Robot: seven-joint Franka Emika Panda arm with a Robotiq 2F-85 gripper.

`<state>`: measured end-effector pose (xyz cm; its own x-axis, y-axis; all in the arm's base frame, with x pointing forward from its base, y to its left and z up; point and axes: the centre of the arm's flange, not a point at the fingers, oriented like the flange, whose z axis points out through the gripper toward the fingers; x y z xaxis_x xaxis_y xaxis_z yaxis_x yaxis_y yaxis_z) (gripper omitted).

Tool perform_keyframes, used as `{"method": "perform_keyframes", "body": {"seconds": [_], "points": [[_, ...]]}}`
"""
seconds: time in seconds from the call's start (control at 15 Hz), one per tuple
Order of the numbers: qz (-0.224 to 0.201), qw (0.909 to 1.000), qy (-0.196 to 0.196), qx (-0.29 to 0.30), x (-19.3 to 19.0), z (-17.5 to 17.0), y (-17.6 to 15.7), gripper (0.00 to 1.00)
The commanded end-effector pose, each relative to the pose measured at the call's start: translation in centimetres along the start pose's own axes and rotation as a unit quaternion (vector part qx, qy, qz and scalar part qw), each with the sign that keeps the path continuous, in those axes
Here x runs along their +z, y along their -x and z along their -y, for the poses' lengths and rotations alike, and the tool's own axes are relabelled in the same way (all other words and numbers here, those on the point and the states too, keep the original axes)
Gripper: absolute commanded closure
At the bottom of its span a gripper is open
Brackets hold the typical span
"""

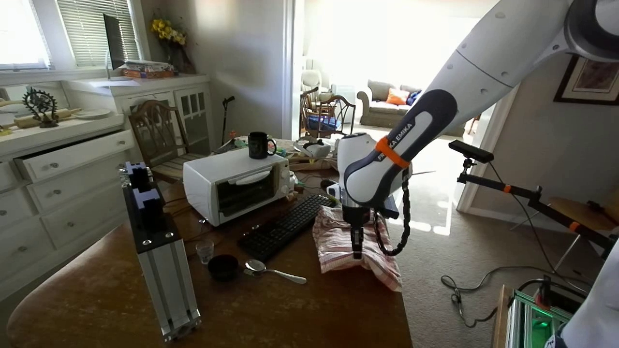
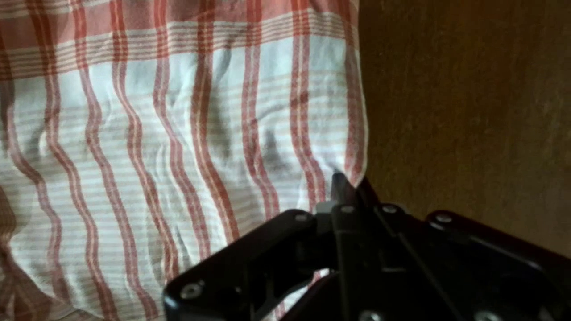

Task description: Move the towel to the right then unfold it.

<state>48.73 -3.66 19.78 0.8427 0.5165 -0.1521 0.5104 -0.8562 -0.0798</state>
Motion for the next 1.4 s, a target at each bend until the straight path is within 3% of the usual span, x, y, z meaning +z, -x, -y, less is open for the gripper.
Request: {"method": "perform_keyframes", "body": {"seconds": [0.0,0.33,0.4,0.47,0.67,1.07,1.33], "points": [[0.017,0.9989,0.0,-0.044,3.6,1.1,-0.1,0.99],[0.003,0.9969,-0.009,-0.078,6.1,1.9,-0.8,0.99],[0.0,0.9968,-0.007,-0.08,6.3,2.1,-1.0,0.71],[-0.009,0.9964,-0.004,-0.084,6.3,2.1,-1.1,0.71],[-0.015,0.9962,0.013,-0.085,3.7,1.3,-0.7,0.51],[-0.039,0.997,0.04,-0.053,-4.9,-3.5,2.6,0.05],[-0.076,0.9946,0.067,-0.022,-10.1,-5.9,5.5,0.0]]}}
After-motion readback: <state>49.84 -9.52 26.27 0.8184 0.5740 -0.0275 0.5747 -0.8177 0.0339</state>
